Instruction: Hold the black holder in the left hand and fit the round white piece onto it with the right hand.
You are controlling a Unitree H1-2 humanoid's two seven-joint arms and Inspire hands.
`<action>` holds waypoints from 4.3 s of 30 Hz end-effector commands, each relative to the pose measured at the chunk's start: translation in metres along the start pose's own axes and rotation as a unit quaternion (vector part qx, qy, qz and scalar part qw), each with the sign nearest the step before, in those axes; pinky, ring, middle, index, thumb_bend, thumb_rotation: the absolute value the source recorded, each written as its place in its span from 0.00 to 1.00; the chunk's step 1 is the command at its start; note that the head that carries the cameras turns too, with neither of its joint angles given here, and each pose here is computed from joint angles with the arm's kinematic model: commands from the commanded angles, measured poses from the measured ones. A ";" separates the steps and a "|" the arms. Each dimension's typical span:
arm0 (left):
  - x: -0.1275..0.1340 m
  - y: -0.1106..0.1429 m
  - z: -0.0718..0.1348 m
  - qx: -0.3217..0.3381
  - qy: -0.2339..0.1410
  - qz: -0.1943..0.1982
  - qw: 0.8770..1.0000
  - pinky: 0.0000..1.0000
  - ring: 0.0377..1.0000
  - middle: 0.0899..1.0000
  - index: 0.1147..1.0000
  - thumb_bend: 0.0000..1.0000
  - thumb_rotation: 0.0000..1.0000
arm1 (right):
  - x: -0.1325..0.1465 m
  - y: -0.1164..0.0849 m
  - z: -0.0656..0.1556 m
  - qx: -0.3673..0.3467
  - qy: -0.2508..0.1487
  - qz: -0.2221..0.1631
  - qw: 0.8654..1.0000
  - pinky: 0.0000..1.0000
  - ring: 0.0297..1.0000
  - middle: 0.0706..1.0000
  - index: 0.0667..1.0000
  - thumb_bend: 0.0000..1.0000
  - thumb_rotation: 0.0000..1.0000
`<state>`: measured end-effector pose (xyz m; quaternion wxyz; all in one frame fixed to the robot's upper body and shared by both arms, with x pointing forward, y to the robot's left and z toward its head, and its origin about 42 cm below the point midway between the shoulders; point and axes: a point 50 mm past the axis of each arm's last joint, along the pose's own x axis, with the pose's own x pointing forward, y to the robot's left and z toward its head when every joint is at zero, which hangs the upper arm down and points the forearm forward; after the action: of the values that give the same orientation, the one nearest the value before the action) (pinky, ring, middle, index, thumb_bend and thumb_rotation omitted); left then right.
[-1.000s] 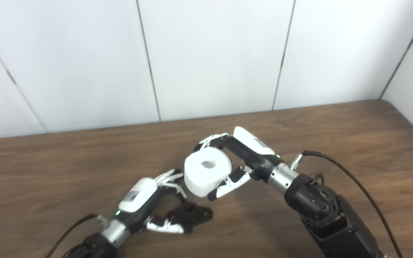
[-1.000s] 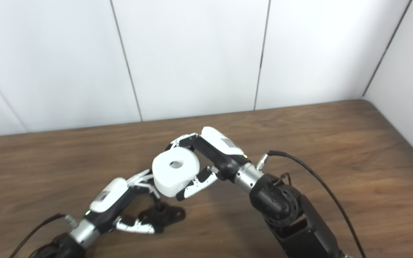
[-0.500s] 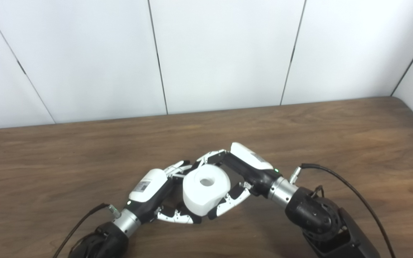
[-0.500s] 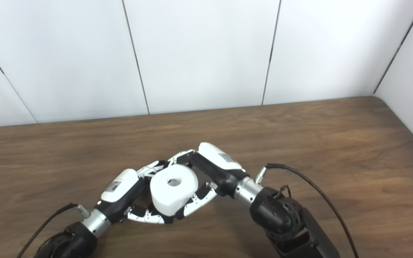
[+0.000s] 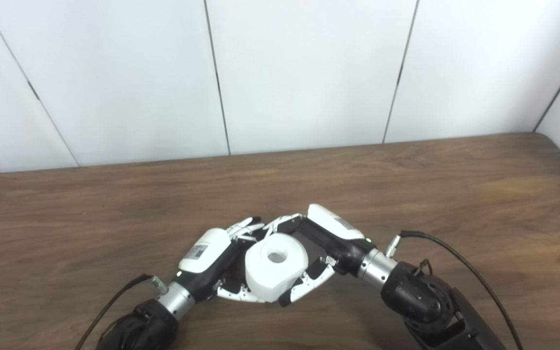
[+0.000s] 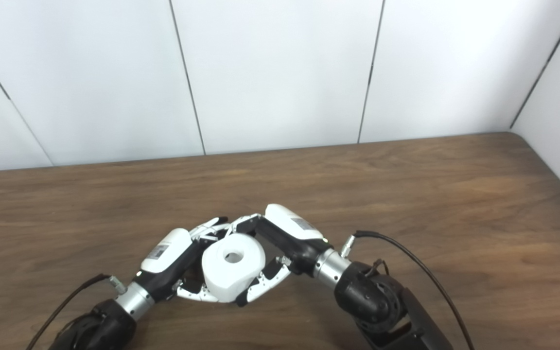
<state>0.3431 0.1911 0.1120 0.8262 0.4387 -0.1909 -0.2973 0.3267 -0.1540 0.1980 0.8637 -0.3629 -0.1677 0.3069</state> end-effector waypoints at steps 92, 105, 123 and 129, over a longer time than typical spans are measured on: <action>-0.008 -0.021 0.001 -0.002 0.030 -0.054 0.998 0.90 0.97 0.89 0.41 0.52 0.06 | 0.026 -0.019 -0.017 -0.060 0.012 0.058 0.996 0.68 0.75 0.72 0.44 0.52 0.13; -0.009 -0.020 -0.001 -0.002 0.031 -0.053 0.998 0.90 0.96 0.88 0.41 0.52 0.06 | 0.019 -0.024 -0.012 -0.079 0.030 0.053 0.995 0.65 0.76 0.84 0.96 0.87 0.25; -0.009 -0.018 -0.003 -0.003 0.033 -0.053 0.998 0.91 0.97 0.89 0.41 0.52 0.06 | 0.016 -0.040 -0.009 -0.077 0.022 0.004 0.997 0.66 0.79 0.94 1.00 1.00 0.31; -0.008 -0.018 -0.003 -0.004 0.034 -0.053 0.998 0.92 0.96 0.88 0.41 0.52 0.06 | 0.015 -0.042 -0.010 -0.075 0.021 0.001 0.997 0.67 0.79 0.93 1.00 1.00 0.31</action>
<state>0.3408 0.1873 0.1147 0.8295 0.4374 -0.1859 -0.2935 0.3581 -0.1700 0.2067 0.8376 -0.4327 -0.1442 0.3006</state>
